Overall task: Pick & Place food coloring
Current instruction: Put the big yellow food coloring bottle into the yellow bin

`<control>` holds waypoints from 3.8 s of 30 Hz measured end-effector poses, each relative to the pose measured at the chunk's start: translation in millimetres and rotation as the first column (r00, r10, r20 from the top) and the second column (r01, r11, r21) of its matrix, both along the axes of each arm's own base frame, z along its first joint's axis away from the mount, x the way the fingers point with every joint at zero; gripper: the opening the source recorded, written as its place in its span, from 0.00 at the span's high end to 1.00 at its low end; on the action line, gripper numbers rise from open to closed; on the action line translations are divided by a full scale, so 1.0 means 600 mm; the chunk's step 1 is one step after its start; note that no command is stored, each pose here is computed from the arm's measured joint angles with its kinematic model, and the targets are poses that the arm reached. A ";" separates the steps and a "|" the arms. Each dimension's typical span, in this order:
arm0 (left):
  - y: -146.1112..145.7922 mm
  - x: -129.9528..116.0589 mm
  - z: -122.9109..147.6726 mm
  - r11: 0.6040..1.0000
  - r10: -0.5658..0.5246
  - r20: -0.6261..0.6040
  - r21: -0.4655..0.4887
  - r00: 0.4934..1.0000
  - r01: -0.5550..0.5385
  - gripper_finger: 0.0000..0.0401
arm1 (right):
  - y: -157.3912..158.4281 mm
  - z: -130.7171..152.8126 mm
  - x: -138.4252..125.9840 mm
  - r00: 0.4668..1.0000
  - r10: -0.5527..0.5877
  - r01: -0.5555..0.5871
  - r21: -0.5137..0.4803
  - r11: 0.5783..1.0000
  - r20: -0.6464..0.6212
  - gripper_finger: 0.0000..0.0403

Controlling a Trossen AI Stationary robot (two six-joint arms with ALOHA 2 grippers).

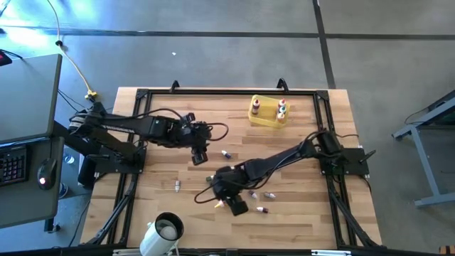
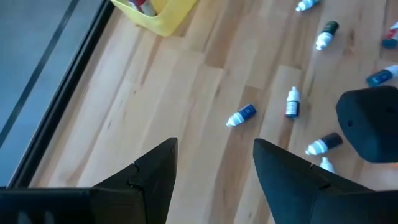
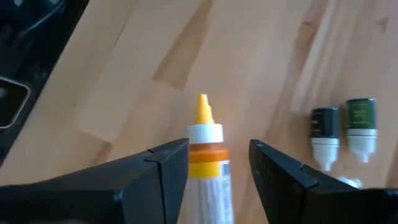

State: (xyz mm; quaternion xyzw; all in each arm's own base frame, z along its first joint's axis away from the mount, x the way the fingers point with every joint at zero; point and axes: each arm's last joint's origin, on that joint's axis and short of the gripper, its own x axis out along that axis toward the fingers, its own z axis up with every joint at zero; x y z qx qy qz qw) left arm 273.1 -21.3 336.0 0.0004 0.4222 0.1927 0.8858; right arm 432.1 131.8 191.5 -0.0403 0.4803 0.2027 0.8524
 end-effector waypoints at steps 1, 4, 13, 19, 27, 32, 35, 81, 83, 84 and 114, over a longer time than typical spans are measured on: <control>-0.003 0.000 0.000 1.000 -0.003 0.003 -0.002 1.000 0.003 0.48 | 0.004 0.000 0.003 1.000 0.005 -0.005 0.002 1.000 -0.007 0.60; -0.011 -0.001 0.000 1.000 -0.012 0.008 -0.003 1.000 0.012 0.48 | 0.015 -0.003 0.008 1.000 0.018 -0.018 0.000 1.000 -0.025 0.60; -0.017 -0.001 0.001 1.000 0.000 0.021 -0.016 1.000 0.000 0.48 | 0.028 -0.057 0.018 0.996 0.030 -0.031 -0.018 0.999 -0.090 0.60; -0.017 -0.001 0.000 1.000 0.001 0.020 -0.019 1.000 0.000 0.48 | 0.013 -0.064 0.021 0.994 0.009 -0.012 -0.025 1.000 -0.111 0.60; -0.017 -0.001 0.000 1.000 0.000 0.020 -0.020 1.000 0.000 0.48 | 0.001 -0.066 0.021 0.991 -0.007 0.003 -0.031 1.000 -0.132 0.65; -0.017 -0.001 0.000 1.000 0.000 0.019 -0.020 1.000 0.000 0.48 | -0.011 -0.066 0.024 0.988 -0.038 0.037 -0.012 0.999 -0.150 0.68; -0.017 -0.001 0.000 1.000 0.000 0.019 -0.020 1.000 0.001 0.48 | -0.015 -0.067 0.024 0.987 -0.042 0.040 -0.011 0.999 -0.158 0.69; -0.014 -0.015 0.007 0.999 0.031 0.017 -0.032 0.999 -0.030 0.48 | -0.199 0.243 -0.221 0.824 -0.461 0.567 -0.456 0.687 0.330 0.71; -0.014 -0.016 0.009 0.999 0.032 0.027 -0.032 0.999 -0.031 0.48 | -0.218 0.213 -0.231 0.779 -0.464 0.622 -0.433 0.652 0.421 0.71; -0.014 -0.016 0.010 0.999 0.032 0.030 -0.033 0.999 -0.031 0.48 | -0.229 0.199 -0.235 0.744 -0.467 0.659 -0.405 0.634 0.478 0.71; -0.016 0.000 0.021 1.000 -0.015 0.133 -0.015 0.991 0.017 0.48 | -0.369 -0.065 -0.285 0.194 -0.534 0.975 -0.100 0.200 0.823 0.71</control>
